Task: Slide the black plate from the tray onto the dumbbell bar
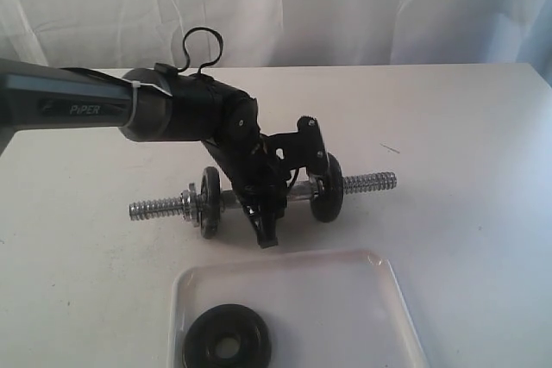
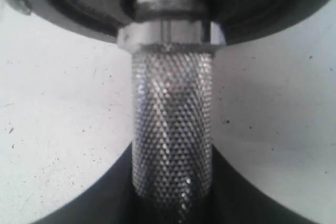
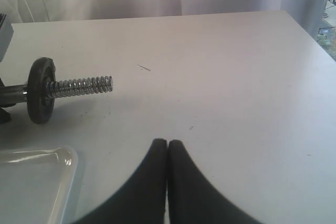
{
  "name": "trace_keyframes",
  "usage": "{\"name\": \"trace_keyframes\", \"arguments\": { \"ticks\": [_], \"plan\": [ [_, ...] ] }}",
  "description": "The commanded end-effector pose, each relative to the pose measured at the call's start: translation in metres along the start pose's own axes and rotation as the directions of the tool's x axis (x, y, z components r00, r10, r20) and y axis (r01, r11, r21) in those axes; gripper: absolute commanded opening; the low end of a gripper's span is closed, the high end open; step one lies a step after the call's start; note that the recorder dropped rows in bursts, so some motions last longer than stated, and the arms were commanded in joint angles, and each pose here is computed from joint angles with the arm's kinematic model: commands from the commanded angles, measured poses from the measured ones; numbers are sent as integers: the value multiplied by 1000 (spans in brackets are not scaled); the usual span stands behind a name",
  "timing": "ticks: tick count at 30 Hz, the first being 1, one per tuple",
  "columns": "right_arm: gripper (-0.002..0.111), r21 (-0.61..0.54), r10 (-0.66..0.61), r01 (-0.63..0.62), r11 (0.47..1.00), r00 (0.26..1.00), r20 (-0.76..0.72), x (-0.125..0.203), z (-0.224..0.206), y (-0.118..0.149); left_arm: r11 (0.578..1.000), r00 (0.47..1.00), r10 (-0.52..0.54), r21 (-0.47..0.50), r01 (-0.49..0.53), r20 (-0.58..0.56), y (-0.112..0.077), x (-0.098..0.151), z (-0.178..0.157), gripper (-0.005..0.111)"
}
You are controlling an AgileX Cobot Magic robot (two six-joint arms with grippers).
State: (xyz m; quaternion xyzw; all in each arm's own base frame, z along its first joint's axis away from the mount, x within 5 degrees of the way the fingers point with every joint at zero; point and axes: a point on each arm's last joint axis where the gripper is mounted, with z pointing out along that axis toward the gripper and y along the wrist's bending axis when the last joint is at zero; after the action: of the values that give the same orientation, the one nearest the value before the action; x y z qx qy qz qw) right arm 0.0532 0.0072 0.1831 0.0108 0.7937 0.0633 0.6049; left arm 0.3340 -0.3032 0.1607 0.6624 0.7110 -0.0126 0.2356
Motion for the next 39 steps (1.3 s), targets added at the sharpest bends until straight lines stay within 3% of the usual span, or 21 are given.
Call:
{"name": "trace_keyframes", "arguments": {
  "ticks": [1, 18, 39],
  "plan": [
    [0, 8, 2, -2, 1000, 1000, 15, 0, 0, -1, 999, 999, -22, -29, 24, 41, 5, -7, -26, 0],
    [0, 8, 2, -2, 1000, 1000, 15, 0, 0, -1, 987, 978, -51, -142, 81, 203, 18, -25, -74, 0],
    [0, 8, 2, -2, 1000, 1000, 15, 0, 0, -1, 974, 957, -71, -186, 127, 282, 20, -31, -129, 0]
  ]
}}
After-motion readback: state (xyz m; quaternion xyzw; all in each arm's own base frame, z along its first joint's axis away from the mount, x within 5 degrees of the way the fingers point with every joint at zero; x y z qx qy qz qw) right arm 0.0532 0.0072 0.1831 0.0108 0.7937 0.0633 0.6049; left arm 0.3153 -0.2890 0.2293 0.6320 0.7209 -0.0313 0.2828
